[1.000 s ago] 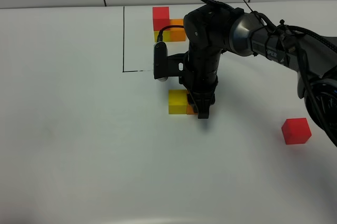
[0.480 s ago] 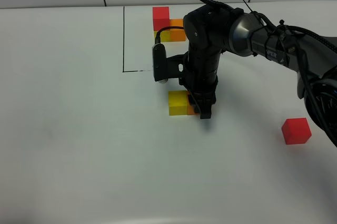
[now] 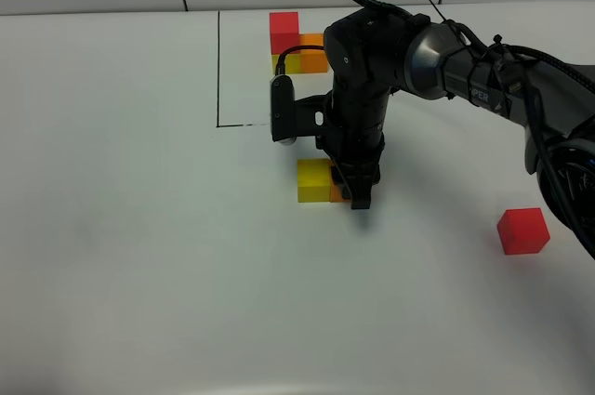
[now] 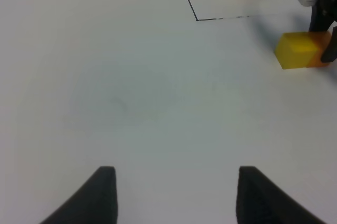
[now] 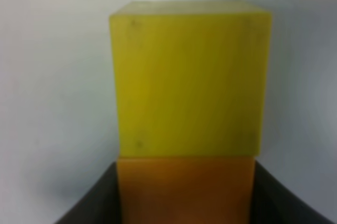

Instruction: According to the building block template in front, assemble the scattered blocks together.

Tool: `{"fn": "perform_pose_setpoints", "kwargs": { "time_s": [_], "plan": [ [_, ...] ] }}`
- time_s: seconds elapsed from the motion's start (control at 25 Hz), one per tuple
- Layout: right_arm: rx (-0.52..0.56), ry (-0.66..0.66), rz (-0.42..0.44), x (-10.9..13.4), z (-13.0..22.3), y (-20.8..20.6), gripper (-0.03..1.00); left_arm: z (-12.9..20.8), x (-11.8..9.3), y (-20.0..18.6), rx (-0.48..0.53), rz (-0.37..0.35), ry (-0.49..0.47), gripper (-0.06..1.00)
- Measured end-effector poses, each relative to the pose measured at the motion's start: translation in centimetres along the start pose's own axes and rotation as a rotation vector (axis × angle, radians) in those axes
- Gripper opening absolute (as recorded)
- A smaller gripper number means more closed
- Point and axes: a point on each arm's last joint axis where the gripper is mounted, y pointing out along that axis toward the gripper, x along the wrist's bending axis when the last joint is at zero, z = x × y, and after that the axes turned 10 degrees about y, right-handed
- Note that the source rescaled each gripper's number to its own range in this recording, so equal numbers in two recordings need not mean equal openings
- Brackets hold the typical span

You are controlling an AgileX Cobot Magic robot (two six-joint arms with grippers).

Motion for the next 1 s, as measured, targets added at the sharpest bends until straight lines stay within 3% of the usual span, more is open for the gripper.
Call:
{"fn": "perform_pose_setpoints", "kwargs": {
  "time_s": [0.24, 0.32, 0.4, 0.52, 0.64, 0.84, 1.0],
  "plan": [
    [-0.003, 0.002, 0.0, 0.0, 0.0, 0.0, 0.01, 0.0, 0.0, 0.0, 0.0, 0.0, 0.0, 0.12],
    [-0.017, 0.012, 0.0, -0.1, -0.1, 0.0, 0.05, 0.0, 0.0, 0.0, 0.0, 0.0, 0.0, 0.12],
    [-0.037, 0.032, 0.004, -0.3, 0.0, -0.2, 0.21, 0.0, 0.0, 0.0, 0.0, 0.0, 0.0, 0.12],
    [-0.064, 0.08, 0.021, -0.6, 0.3, -1.8, 0.55, 0.0, 0.0, 0.0, 0.0, 0.0, 0.0, 0.12],
    [-0.091, 0.153, 0.05, -1.0, 1.1, -4.6, 0.76, 0.0, 0.0, 0.0, 0.0, 0.0, 0.0, 0.12],
    [-0.102, 0.34, 0.104, -1.5, 4.3, -8.9, 0.81, 0.0, 0.0, 0.0, 0.0, 0.0, 0.0, 0.12],
    [-0.123, 0.561, 0.142, -0.3, 8.7, -10.2, 0.81, 0.0, 0.0, 0.0, 0.0, 0.0, 0.0, 0.12]
  ]
}}
